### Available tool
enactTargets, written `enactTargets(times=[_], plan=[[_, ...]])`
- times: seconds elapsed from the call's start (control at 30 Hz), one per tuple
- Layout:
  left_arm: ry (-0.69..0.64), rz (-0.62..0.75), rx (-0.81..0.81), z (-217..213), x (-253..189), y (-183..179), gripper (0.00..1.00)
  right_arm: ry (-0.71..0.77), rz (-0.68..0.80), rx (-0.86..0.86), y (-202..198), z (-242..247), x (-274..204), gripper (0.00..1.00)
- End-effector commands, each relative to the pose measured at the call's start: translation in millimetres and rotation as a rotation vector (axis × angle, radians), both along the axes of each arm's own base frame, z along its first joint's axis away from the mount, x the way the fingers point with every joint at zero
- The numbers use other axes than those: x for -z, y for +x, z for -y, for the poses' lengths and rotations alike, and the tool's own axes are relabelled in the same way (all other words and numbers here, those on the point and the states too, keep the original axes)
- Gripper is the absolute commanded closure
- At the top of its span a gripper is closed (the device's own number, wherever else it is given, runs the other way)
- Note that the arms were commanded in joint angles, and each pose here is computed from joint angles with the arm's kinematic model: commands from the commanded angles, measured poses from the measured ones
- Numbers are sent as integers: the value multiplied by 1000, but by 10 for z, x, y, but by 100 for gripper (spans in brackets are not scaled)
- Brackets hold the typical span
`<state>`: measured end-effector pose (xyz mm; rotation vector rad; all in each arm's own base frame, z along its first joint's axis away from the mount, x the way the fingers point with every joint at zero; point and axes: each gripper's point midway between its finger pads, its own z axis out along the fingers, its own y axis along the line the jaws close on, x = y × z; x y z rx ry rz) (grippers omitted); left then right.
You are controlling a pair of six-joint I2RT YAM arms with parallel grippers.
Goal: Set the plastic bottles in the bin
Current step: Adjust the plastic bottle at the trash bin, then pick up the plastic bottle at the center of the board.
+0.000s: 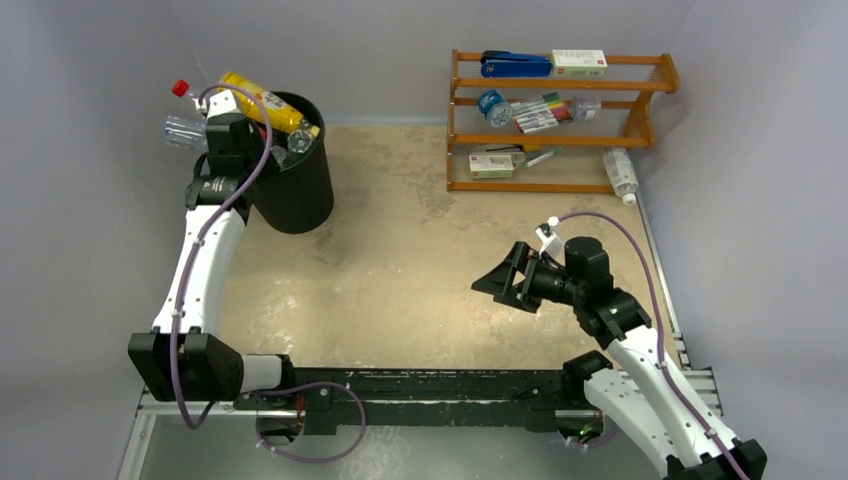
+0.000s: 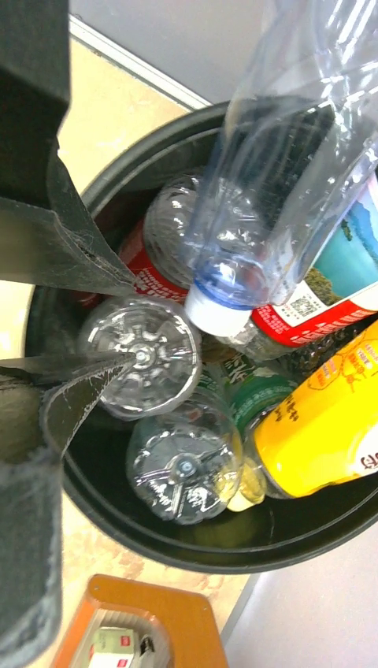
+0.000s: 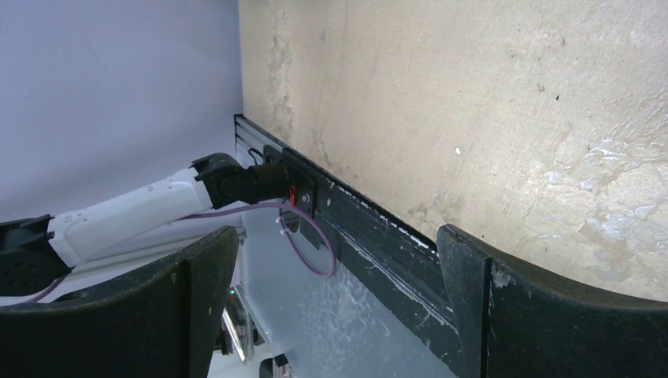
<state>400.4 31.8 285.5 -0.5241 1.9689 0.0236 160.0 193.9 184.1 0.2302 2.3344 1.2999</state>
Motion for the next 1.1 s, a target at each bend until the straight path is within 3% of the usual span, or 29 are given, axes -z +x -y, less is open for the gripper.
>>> enactTargets(times=[0.0,0.27,0.5,0.6,0.83,1.07], plan=[[-35,59,31,75,-399,-201,67,23,30,-17,45,-52,-132,2],[-9,83,16,27,-822,-343,58,11,45,-17,141,-73,-231,2],[150,28,-234,-519,-1087,-500,24,9,52,-8,157,-66,-232,2],[152,34,-318,-806,-1192,-527,17,12,51,-6,154,-66,-212,2],[68,47,-431,-1409,-1242,-463,15,33,41,-22,112,-86,-164,2],[2,130,-402,-1450,-1256,-244,15,43,44,-44,124,-122,-112,2]])
